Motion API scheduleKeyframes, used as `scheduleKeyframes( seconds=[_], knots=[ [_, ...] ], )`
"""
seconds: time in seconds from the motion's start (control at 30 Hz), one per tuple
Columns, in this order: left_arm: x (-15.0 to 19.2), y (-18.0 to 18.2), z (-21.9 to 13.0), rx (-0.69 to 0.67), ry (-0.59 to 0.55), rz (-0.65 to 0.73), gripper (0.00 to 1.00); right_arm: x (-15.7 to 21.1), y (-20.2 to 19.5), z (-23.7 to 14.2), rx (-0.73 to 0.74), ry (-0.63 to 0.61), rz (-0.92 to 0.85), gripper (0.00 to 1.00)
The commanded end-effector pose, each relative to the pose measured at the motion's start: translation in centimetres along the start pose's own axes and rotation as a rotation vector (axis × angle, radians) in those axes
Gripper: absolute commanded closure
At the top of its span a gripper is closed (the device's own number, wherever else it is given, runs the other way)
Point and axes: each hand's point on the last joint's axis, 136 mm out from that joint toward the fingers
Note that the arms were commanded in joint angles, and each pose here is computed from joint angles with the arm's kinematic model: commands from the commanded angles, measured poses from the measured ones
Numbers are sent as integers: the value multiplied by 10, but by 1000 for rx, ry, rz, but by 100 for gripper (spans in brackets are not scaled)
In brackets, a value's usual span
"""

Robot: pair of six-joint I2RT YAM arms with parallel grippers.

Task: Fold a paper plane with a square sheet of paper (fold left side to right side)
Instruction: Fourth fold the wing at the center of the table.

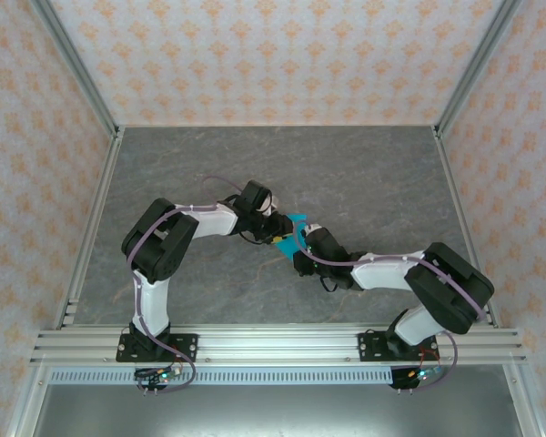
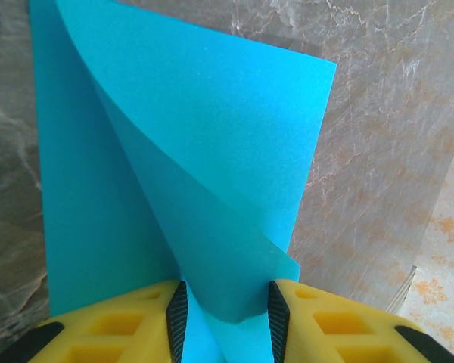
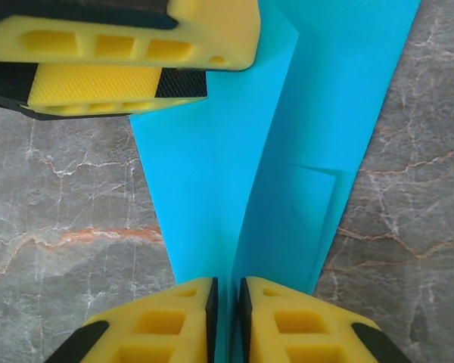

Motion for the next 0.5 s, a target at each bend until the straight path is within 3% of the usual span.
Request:
scheduleKeyframes(
  seconds=[0.0, 0.33, 0.47],
  knots=[
    [1, -4, 6, 6, 8, 5, 64, 21, -11, -3, 25, 65, 19, 76],
    [2, 1, 7, -9, 9, 5, 64, -31, -10, -36, -153, -80, 209, 56],
    [2, 0, 6, -7, 7, 5, 64, -43, -11, -38, -230, -71, 287, 56]
  ],
)
Point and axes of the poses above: each hand's point on the last joint's axis, 136 mm out from that joint toward the fingers, its own z axis out along the fingers, its own y axis along the line the jaws close on, x = y × z, and after that the axes turned 11 degrees about -z, right-handed
